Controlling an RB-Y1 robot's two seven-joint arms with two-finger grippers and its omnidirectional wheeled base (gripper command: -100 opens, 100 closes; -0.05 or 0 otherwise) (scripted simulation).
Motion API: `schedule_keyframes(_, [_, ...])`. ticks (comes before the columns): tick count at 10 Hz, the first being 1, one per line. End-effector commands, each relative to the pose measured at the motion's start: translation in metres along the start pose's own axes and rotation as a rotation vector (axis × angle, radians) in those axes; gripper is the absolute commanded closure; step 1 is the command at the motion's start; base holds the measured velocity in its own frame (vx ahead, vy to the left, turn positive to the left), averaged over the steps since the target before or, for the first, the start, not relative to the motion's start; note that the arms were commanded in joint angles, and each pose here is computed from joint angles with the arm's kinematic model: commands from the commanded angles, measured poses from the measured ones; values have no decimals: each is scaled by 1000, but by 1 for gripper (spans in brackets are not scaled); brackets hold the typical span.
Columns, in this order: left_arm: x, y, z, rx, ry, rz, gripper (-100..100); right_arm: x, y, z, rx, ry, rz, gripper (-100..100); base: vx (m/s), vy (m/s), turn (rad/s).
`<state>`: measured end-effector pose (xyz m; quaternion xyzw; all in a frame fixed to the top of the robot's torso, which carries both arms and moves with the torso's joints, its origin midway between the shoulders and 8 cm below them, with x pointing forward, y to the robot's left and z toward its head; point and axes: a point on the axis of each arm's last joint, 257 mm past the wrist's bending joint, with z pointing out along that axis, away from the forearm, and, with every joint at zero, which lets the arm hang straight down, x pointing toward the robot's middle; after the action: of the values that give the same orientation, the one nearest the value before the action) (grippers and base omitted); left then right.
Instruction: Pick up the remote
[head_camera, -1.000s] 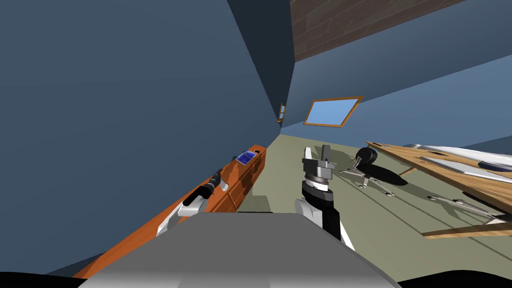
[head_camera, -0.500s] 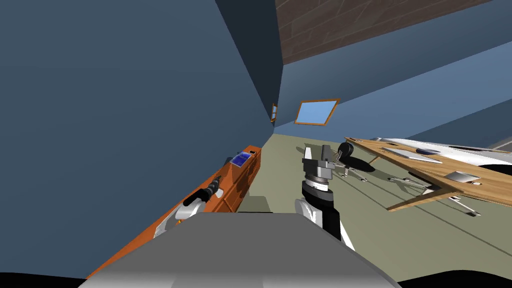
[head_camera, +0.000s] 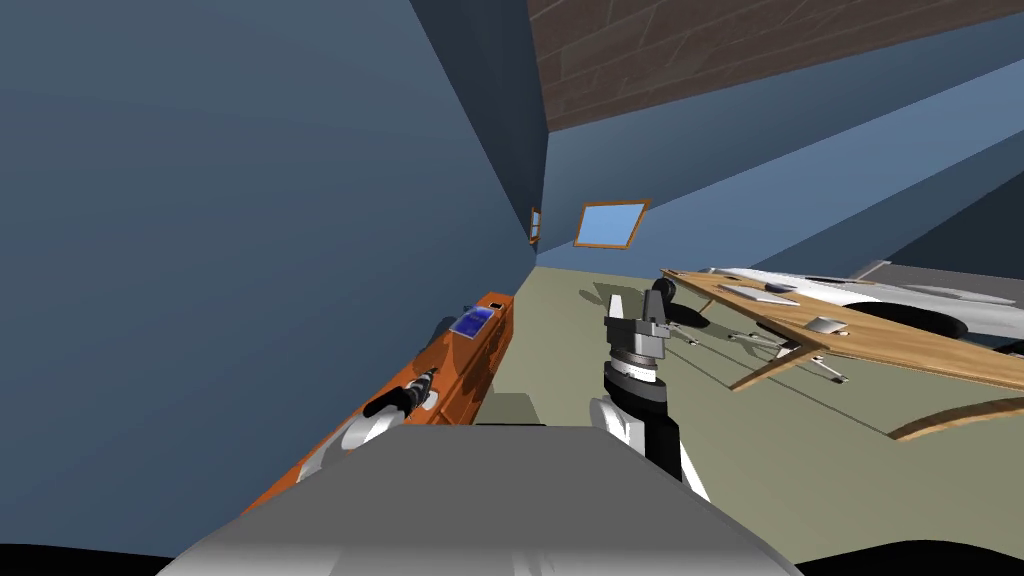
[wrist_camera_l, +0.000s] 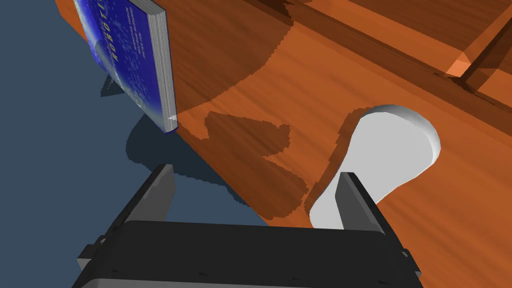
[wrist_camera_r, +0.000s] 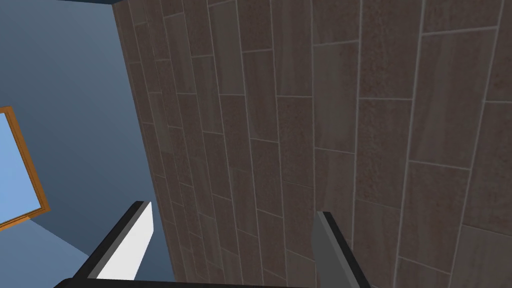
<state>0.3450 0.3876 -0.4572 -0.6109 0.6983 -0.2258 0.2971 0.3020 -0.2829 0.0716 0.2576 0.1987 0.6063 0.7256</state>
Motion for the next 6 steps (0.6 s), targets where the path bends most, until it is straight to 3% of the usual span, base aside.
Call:
schedule_keyframes(1, [-4, 15, 3, -44, 0, 1, -100, 0, 0, 0, 0, 0, 0, 0, 26, 36, -121])
schedule_keyframes(2, [-10, 43, 3, -120, 2, 3, -100, 0, 0, 0, 0, 0, 0, 0, 23, 34, -236])
schedule_keyframes(3, [-10, 43, 3, -120, 2, 3, -100, 0, 0, 0, 0, 0, 0, 0, 19, 32, -106])
schedule_keyframes(4, [-15, 70, 0, -194, 4, 4, -100, 0, 0, 0, 0, 0, 0, 0, 25, 38, -213])
schedule_keyframes(5, [-15, 70, 0, -194, 4, 4, -100, 0, 0, 0, 0, 0, 0, 0, 19, 36, -117])
schedule_keyframes(6, [-21, 96, -4, -264, 5, 5, -100, 0, 0, 0, 0, 0, 0, 0, 20, 32, -211])
